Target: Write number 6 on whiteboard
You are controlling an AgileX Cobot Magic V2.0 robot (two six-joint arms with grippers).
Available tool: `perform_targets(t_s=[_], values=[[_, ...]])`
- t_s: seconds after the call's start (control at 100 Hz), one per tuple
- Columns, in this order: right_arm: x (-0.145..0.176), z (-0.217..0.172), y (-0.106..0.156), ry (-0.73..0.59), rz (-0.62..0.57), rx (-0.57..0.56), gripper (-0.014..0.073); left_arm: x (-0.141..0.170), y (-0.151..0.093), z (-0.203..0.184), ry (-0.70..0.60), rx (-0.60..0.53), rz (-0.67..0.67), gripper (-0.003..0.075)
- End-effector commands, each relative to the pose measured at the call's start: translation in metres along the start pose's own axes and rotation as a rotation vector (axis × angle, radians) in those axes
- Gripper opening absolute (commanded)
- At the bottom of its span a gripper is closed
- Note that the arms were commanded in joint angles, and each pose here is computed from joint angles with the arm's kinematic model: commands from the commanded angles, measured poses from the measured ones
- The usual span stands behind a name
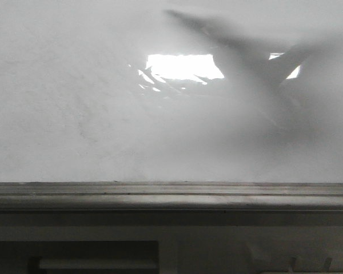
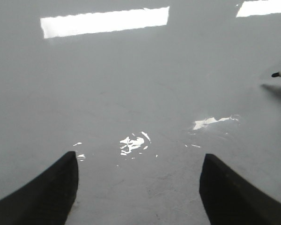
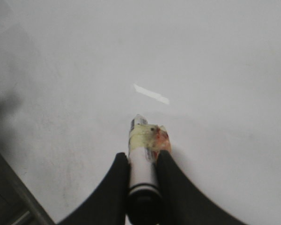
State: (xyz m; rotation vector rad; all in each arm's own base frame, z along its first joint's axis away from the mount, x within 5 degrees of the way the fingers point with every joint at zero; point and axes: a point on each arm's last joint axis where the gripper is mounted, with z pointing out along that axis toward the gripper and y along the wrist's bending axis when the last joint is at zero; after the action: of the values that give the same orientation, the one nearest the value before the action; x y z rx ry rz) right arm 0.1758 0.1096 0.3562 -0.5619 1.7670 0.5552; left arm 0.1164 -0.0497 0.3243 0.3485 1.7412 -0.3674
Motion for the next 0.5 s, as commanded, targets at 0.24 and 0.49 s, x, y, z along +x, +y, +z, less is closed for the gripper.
perform_targets(t_s=[0.24,0.49], values=[[0.002,0.026,0.001,0.112,-0.017,-0.078,-0.0045,-0.014,0.003,-0.003,-0.092,-0.039,-0.026,0.0491],[0.021,0.021,0.000,0.307,-0.075,-0.087,-0.0045,-0.015,0.003,-0.003,-0.093,-0.040,-0.027,0.0491]])
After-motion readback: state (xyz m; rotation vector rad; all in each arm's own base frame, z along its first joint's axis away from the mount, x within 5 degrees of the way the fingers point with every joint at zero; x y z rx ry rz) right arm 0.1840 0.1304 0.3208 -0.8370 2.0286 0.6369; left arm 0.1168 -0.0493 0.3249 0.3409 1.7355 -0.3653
